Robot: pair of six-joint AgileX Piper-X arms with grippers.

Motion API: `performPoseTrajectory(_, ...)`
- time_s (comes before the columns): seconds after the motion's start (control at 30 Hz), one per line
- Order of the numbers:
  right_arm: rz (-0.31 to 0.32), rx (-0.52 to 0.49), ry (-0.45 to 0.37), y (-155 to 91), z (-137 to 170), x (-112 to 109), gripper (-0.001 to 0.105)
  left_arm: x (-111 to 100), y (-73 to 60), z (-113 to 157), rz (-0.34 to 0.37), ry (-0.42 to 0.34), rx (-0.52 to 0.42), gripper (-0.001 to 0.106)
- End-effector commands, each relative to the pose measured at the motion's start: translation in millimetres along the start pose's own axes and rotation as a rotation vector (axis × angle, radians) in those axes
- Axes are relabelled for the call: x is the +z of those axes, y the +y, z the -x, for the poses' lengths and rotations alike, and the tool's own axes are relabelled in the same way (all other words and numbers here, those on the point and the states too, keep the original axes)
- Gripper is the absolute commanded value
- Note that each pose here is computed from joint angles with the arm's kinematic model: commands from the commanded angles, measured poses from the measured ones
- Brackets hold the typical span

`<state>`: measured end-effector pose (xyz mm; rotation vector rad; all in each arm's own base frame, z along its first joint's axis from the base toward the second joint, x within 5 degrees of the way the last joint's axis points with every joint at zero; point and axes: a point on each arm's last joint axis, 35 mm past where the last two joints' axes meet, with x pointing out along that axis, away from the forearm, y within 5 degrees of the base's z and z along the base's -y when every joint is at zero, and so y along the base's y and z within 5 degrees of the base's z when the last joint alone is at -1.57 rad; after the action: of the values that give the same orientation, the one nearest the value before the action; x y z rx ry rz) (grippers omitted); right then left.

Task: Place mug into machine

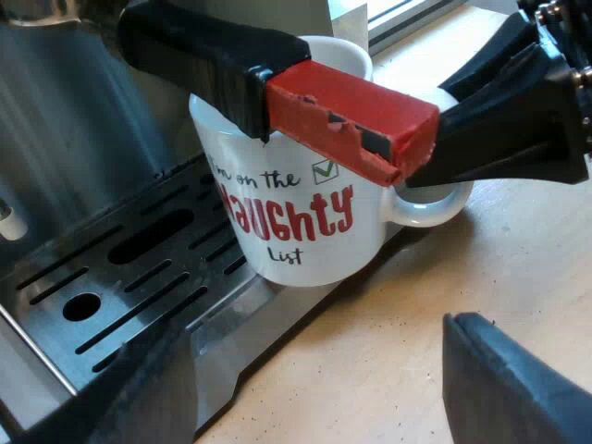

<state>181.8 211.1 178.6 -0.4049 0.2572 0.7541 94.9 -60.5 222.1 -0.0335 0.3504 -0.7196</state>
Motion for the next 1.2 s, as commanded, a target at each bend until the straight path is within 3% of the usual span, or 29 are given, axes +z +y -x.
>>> performPoseTrajectory(0.03,-0.019,-0.029,-0.074,-1,-13,13,0.0,2,0.0,0,-0.001,-0.02,0.005,0.059)
performPoseTrajectory(0.4,-0.044,-0.091,-0.059,1,-34,6,0.0,2,-0.7,0,-0.001,-0.018,-0.015,0.059)
performPoseTrajectory(0.8,-0.058,-0.091,-0.061,2,-44,5,0.0,2,-0.8,0,-0.001,-0.018,-0.018,0.059)
performPoseTrajectory(0.87,-0.058,-0.091,-0.061,2,-44,5,0.005,2,-0.8,0,-0.001,-0.018,-0.018,0.059)
performPoseTrajectory(0.97,-0.066,-0.09,-0.061,2,-44,5,0.032,2,-0.8,0,-0.001,-0.018,-0.018,0.059)
performPoseTrajectory(1.0,-0.066,-0.09,-0.061,2,-44,5,0.032,2,-0.8,0,-0.001,-0.018,-0.018,0.059)
performPoseTrajectory(1.03,-0.066,-0.09,-0.061,2,-44,5,0.045,2,-0.8,0,-0.001,-0.018,-0.018,0.059)
performPoseTrajectory(1.07,-0.066,-0.09,-0.061,2,-44,5,0.05,2,-0.8,0,-0.001,-0.018,-0.018,0.059)
performPoseTrajectory(1.2,-0.063,-0.082,-0.069,5,-41,9,0.052,2,-0.8,0,-0.001,-0.018,-0.018,0.059)
